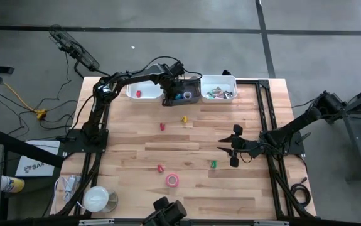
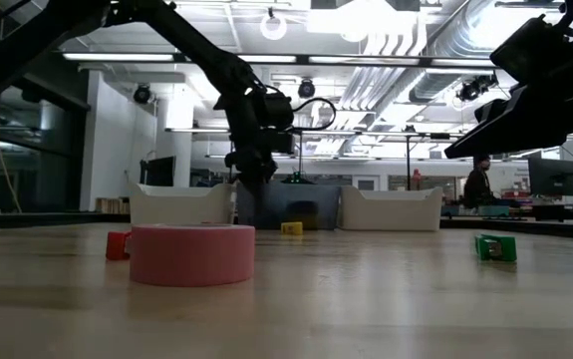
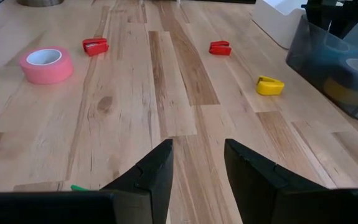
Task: Pick and place Stapler, Stapler remover, tape
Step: Put the light blue tape into the black bin, then put the pink tape into the black bin
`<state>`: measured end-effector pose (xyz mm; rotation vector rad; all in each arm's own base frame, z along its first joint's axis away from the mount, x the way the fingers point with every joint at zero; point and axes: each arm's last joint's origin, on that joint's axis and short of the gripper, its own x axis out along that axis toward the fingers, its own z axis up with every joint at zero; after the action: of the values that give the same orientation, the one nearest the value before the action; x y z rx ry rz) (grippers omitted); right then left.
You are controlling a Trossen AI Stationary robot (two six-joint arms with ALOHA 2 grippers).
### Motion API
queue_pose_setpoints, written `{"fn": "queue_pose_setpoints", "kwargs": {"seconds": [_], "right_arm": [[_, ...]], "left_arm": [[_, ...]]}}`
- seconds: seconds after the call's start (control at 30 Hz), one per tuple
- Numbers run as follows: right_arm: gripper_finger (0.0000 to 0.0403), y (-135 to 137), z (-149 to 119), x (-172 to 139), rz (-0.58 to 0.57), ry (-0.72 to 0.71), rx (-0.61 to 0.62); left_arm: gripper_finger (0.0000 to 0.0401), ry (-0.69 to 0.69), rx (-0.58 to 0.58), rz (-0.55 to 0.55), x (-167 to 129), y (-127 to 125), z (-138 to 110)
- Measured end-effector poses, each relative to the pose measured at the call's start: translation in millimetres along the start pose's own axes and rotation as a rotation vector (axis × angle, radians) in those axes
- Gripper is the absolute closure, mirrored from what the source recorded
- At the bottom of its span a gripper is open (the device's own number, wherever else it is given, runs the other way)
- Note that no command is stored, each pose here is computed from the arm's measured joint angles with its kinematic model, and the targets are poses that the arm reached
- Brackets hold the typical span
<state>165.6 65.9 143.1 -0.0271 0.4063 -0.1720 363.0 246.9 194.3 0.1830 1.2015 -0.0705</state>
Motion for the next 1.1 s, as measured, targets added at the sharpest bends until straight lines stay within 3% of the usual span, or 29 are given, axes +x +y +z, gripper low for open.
{"fn": "queue_pose_setpoints", "kwargs": {"seconds": [0.3, 0.63, 1.1], "right_arm": [[0.0267, 0, 0, 0, 0.003, 0.001, 0.006], [0.0267, 0, 0, 0, 0.005, 0.002, 0.011], [0.0267, 0, -2, 0, 0.006, 0.022, 0.040]], "left_arm": [[0.0294, -0.004, 0.003, 0.013, 0, 1, 1], [0.0293, -0.031, 0.011, 0.041, -29, 8, 17], [0.0293, 0.079, -0.028, -0.014, -51, 3, 14]]}}
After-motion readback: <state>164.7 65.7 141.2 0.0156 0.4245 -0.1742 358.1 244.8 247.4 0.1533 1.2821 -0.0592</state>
